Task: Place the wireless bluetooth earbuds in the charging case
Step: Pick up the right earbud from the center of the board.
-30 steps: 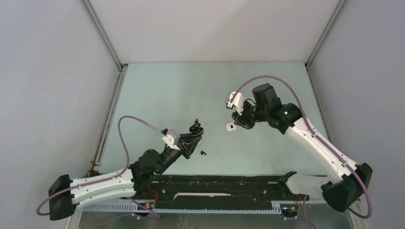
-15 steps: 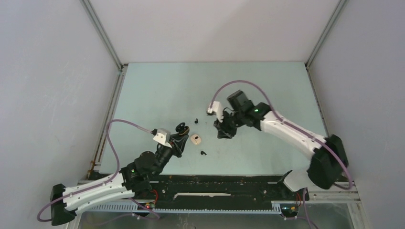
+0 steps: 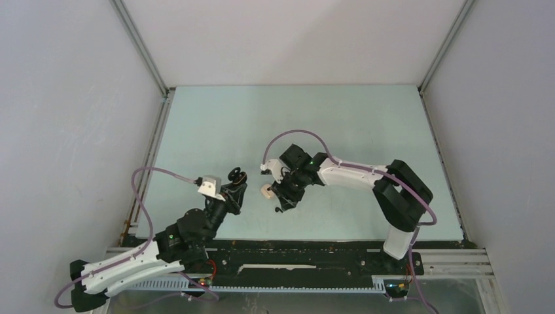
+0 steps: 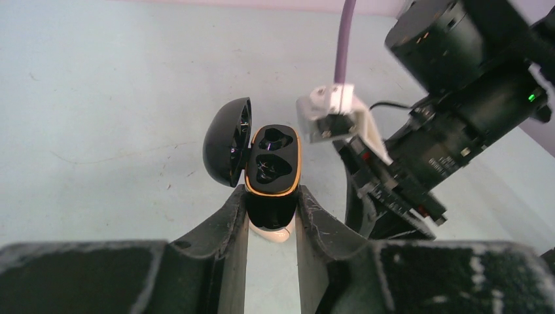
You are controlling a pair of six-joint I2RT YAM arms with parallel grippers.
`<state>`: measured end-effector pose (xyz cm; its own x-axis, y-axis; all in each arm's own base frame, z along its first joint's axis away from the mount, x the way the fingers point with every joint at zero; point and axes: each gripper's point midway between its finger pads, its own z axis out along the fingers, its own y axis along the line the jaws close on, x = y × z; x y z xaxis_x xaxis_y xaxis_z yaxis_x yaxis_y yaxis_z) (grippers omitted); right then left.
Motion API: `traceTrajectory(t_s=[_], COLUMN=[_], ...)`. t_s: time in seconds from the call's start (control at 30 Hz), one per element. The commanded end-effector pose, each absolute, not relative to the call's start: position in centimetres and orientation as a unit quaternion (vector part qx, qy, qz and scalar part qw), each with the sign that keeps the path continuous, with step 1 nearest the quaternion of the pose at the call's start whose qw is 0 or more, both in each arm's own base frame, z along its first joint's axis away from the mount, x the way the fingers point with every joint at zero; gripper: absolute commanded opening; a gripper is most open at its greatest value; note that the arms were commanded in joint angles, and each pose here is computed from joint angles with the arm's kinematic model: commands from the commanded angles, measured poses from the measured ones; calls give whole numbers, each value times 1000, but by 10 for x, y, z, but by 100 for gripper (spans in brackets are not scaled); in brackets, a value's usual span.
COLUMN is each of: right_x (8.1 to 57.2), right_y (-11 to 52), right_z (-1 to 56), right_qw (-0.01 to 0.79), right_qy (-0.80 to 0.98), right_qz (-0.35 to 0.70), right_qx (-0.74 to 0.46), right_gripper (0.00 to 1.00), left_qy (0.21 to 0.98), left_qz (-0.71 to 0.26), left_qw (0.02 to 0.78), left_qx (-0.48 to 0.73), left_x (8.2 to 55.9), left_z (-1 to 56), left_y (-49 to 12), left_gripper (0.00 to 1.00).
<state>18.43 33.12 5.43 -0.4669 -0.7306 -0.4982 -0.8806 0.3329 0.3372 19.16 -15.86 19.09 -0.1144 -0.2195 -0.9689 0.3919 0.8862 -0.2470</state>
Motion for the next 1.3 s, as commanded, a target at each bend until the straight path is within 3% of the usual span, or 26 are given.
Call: traceTrajectory(t_s=[0.0,0.47,1.27], right_x=[189,198,182], right_y=[353,371,360], right_z=[50,24,-1], right_qw=[132,113,97], right_qy=[809,820,819], right_qz=[282,230,146], right_qx=[-498,-512,-547], right_gripper=[41,43,38], left_qy=[710,707,705], left_qz=[-225,-212,-209], left_qw=[668,675,678], left_qx=[4,-29,-31], left_x=[194,192,192], left_z=[197,200,201], left_y=[-140,-115,-111], left_gripper=[0,0,0])
